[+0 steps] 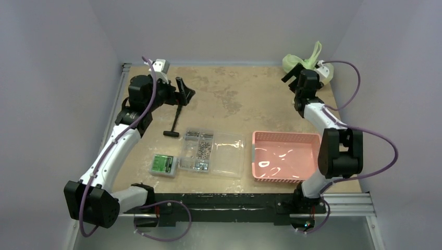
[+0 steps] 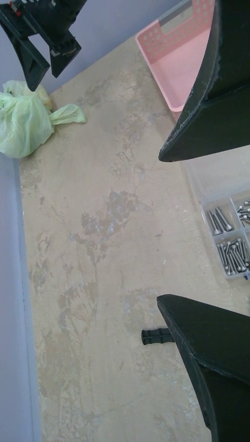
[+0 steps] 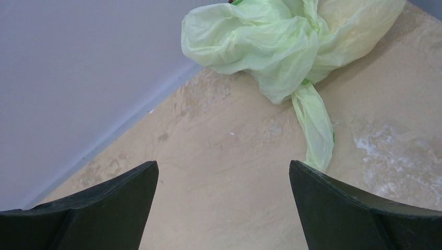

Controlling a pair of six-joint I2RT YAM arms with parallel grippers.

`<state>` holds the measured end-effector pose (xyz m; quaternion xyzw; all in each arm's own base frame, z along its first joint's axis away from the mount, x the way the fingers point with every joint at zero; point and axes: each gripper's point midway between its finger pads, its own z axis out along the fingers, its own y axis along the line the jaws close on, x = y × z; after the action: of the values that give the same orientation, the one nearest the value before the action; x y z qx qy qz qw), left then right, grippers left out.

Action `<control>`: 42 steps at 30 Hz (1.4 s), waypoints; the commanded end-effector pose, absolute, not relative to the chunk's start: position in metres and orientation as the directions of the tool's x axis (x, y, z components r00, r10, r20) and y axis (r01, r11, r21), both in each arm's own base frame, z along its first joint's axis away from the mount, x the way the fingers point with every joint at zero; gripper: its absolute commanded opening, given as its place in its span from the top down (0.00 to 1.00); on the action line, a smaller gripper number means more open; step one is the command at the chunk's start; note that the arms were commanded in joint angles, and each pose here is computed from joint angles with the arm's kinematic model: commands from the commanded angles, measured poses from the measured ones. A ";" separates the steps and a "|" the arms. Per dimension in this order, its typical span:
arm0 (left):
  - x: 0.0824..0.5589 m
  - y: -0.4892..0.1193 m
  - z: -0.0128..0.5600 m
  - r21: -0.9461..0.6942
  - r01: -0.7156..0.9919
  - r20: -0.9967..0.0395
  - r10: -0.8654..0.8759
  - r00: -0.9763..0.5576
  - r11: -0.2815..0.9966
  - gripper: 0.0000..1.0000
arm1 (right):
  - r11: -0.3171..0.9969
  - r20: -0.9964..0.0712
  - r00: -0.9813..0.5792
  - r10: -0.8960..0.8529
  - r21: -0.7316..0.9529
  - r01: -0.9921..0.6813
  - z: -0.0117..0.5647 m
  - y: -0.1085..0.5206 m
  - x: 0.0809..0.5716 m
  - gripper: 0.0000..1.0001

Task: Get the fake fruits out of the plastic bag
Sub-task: Move the plastic bag to the center of the board.

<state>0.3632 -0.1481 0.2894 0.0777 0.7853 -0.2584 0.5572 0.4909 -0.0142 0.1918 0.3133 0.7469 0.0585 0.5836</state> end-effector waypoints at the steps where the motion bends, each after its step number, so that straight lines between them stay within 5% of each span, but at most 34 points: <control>1: 0.366 -0.160 0.314 -0.342 0.466 -0.921 -0.193 -0.338 0.816 0.00 | 0.724 -0.778 -0.019 0.628 0.575 0.382 0.217 -0.032 0.524 0.01; 14: 0.369 -0.167 0.312 -0.362 0.483 -0.909 -0.188 -0.372 0.797 0.00 | 0.629 -0.740 -0.027 0.672 0.552 0.547 0.162 -0.102 0.574 0.02; 23: 0.374 -0.168 0.302 -0.352 0.478 -0.904 -0.160 -0.397 0.805 0.01 | 0.664 -0.761 -0.075 0.645 0.508 0.549 0.152 -0.109 0.603 0.14; 28: 0.378 -0.166 0.292 -0.336 0.465 -0.901 -0.135 -0.413 0.819 0.01 | 0.697 -0.794 -0.096 0.601 0.461 0.549 0.153 -0.113 0.602 0.28; 32: 0.378 -0.167 0.278 -0.297 0.457 -0.897 -0.080 -0.436 0.839 0.01 | 0.761 -0.852 -0.126 0.508 0.376 0.528 0.159 -0.118 0.602 0.57; 35: 0.375 -0.174 0.270 -0.247 0.474 -0.899 -0.017 -0.437 0.845 0.01 | 0.775 -0.864 -0.142 0.483 0.347 0.528 0.153 -0.121 0.603 0.65; 40: 0.361 -0.197 0.260 -0.162 0.550 -0.902 0.103 -0.418 0.819 0.01 | 0.791 -0.838 -0.191 0.511 0.371 0.487 0.144 -0.102 0.603 1.00; 42: 0.355 -0.208 0.258 -0.159 0.583 -0.902 0.123 -0.413 0.797 0.01 | 0.782 -0.813 -0.219 0.539 0.386 0.490 0.140 -0.090 0.594 1.00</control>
<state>0.3565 -0.1926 0.2420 0.1671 0.8289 -0.2431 0.4753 0.5951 -0.1086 0.1228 0.3413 0.7779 -0.0020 0.5275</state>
